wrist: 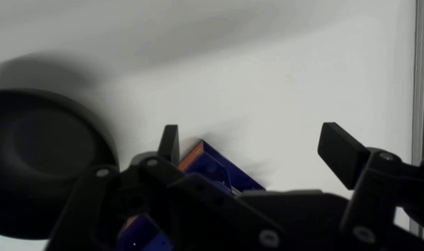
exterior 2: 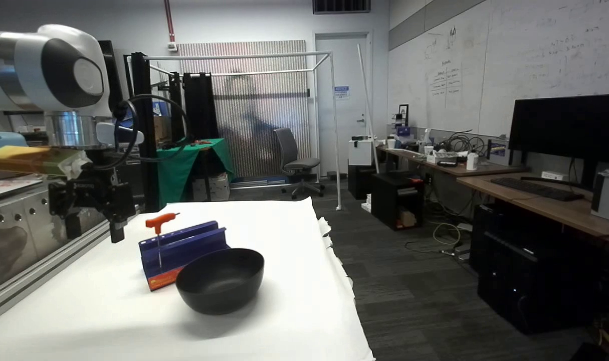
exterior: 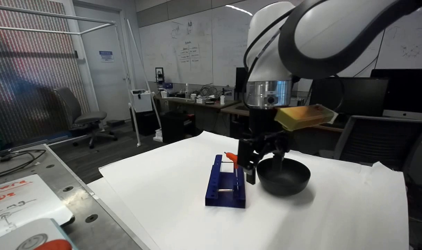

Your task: Put the orange object into the bowl.

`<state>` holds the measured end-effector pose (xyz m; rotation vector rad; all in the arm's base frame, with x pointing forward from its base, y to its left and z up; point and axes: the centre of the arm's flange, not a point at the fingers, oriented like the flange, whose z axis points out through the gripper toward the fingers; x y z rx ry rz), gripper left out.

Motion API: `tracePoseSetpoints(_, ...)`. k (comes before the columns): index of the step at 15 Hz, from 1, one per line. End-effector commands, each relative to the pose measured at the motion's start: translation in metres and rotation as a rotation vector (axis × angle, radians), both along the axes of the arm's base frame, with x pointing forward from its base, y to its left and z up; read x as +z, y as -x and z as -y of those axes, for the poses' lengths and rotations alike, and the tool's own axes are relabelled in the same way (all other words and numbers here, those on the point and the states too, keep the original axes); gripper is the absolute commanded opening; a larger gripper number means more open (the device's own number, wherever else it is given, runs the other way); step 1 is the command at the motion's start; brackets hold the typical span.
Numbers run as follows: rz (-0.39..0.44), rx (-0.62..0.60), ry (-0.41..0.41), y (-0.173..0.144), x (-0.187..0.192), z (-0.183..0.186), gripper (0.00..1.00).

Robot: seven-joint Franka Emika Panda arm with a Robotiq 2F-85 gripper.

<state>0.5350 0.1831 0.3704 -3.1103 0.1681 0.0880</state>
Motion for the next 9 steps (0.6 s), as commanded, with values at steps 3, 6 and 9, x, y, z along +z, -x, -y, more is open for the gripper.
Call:
tracePoseSetpoints(3, 0.054, -0.114, 0.074, -0.077, 0.020, -0.009, 1.00)
tracePoseSetpoints(6, 0.036, -0.172, 0.098, -0.101, 0.027, 0.009, 1.00)
tracePoseSetpoints(9, 0.004, -0.194, 0.099, -0.121, 0.025, 0.029, 1.00)
